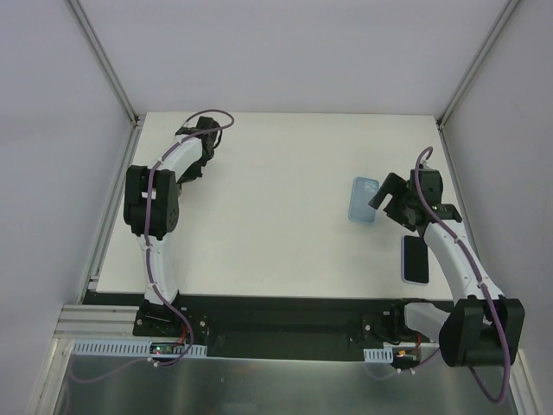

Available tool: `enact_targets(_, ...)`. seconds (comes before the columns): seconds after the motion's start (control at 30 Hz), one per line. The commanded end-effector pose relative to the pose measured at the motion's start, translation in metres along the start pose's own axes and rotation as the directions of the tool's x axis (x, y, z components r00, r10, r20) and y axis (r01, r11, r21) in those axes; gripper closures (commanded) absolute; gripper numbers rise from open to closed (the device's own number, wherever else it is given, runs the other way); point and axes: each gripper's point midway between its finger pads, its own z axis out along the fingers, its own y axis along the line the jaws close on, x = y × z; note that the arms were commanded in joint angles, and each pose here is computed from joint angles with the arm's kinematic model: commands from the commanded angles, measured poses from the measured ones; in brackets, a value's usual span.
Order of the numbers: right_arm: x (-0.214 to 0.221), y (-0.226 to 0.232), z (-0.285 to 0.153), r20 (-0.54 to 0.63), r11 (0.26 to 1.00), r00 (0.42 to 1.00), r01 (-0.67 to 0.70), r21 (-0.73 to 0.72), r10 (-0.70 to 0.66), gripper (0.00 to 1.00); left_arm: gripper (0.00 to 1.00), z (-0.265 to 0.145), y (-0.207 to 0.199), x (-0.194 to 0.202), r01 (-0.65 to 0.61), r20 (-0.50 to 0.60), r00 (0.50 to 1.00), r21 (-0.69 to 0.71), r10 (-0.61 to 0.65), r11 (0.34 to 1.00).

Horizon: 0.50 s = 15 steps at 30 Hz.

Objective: Take the phone out of the phone case
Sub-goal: Place the phone at the center of the board.

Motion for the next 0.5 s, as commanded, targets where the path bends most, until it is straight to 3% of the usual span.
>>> enact_targets(0.0,0.012,-0.01,-0.012,-0.004,0.999,0.999,0.032,0.022,-0.032,0.04,1.0,-0.006,0.016,-0.017,-0.014,0.032,0.999,-0.083,0.017,0.996)
enact_targets(0.4,0.024,-0.027,-0.014,-0.015,0.996,0.999,0.051,0.077,-0.05,0.04,0.99,0.008,-0.009,-0.016,-0.056,0.001,0.998,-0.048,0.056,0.997)
enact_targets(0.47,0.024,-0.027,-0.013,-0.016,0.996,0.999,0.05,0.078,-0.049,0.04,0.91,0.012,-0.013,-0.012,-0.063,-0.013,0.998,-0.04,0.063,0.997)
